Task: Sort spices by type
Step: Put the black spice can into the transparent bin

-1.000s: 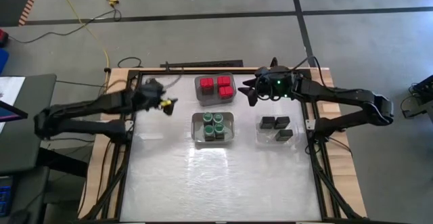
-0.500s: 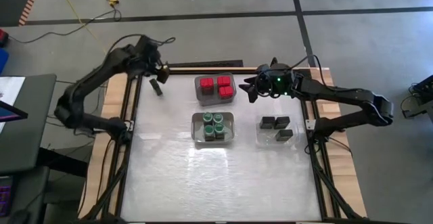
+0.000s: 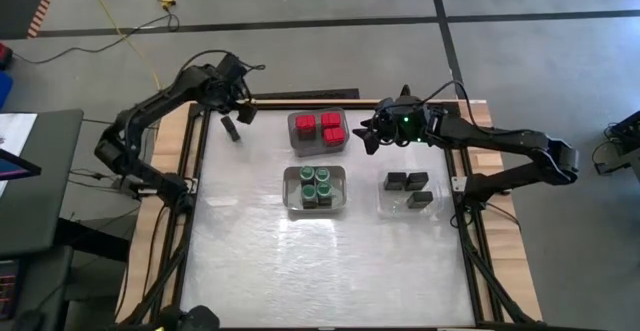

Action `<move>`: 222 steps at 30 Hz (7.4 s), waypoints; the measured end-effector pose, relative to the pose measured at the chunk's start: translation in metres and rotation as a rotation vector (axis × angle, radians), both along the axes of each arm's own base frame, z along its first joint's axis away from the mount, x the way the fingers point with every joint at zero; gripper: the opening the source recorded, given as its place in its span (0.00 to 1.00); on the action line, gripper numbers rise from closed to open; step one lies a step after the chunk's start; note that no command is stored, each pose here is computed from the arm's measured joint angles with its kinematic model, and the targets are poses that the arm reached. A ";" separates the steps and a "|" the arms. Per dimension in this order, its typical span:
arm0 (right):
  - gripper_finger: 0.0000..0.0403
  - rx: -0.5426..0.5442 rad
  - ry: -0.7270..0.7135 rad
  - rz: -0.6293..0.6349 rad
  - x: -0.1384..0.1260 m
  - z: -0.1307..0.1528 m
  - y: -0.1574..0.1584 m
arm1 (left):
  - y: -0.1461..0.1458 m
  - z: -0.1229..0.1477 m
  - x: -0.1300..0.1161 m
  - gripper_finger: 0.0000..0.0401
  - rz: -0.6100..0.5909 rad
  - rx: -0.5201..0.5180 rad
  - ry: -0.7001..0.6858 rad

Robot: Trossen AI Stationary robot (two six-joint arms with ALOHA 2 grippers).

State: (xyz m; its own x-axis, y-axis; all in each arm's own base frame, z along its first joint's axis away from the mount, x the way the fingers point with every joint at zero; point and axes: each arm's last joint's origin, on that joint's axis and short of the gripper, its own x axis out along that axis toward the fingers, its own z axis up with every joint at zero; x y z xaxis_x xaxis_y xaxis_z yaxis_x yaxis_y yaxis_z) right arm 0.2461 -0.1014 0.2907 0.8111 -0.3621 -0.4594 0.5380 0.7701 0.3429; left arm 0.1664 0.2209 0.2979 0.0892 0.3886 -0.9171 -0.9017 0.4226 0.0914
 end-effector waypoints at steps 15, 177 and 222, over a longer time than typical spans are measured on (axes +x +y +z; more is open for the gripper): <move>0.61 0.000 -0.002 0.000 0.000 0.000 0.000 | 0.000 -0.003 -0.015 0.82 0.522 -0.059 -0.081; 0.61 0.072 0.344 0.054 -0.018 -0.026 0.009 | -0.345 -0.074 0.274 0.61 -0.767 -0.232 -0.218; 0.54 0.732 0.272 -0.491 -0.014 -0.027 0.237 | -0.248 0.001 0.066 0.62 -0.966 0.280 -0.050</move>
